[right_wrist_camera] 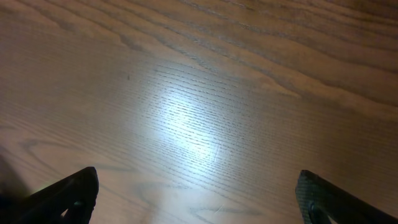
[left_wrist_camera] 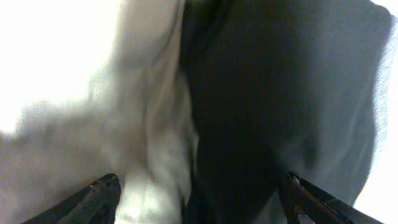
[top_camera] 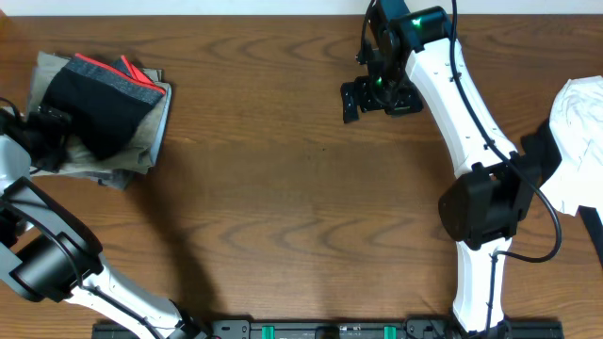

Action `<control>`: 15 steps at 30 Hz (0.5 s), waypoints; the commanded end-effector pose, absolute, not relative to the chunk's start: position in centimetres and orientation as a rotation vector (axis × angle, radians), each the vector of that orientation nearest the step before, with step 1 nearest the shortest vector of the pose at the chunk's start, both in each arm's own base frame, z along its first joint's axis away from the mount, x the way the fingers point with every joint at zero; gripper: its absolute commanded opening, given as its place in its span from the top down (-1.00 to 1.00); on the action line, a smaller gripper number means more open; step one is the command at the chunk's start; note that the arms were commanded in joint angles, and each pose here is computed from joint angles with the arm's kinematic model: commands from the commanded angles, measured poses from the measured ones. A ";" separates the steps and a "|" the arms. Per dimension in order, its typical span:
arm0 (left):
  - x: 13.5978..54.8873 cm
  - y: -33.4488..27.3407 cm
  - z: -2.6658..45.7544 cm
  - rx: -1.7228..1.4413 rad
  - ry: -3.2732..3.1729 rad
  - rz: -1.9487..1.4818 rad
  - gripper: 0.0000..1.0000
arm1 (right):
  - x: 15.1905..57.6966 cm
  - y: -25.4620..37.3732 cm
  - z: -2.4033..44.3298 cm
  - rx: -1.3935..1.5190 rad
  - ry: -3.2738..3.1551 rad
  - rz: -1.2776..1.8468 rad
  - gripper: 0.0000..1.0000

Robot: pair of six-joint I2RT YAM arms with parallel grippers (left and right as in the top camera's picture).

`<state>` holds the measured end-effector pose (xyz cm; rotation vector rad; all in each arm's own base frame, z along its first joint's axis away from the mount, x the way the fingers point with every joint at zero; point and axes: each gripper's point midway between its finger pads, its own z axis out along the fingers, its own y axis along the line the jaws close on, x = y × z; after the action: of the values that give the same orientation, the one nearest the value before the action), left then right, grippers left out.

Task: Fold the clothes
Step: 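Press and adjust the leggings on the trousers with the left gripper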

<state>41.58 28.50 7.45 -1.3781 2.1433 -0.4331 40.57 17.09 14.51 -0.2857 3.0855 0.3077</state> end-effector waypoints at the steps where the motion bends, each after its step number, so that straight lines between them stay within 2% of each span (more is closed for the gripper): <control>1: 42.1 29.0 8.5 -1.350 2.109 -0.434 -0.67 | 40.8 16.9 15.9 -0.293 3.045 0.315 -0.98; 8: 42.8 29.7 8.7 -1.358 2.061 -0.434 -0.66 | 40.8 16.9 15.9 -0.293 3.047 0.315 -0.99; 15: 43.0 29.9 6.2 -1.449 2.040 -0.470 -0.65 | 40.4 16.8 15.9 -0.292 3.064 0.310 -0.98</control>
<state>43.14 29.88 8.15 -1.3842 2.0402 -0.4347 40.25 16.98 14.49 -0.2849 3.0997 0.3040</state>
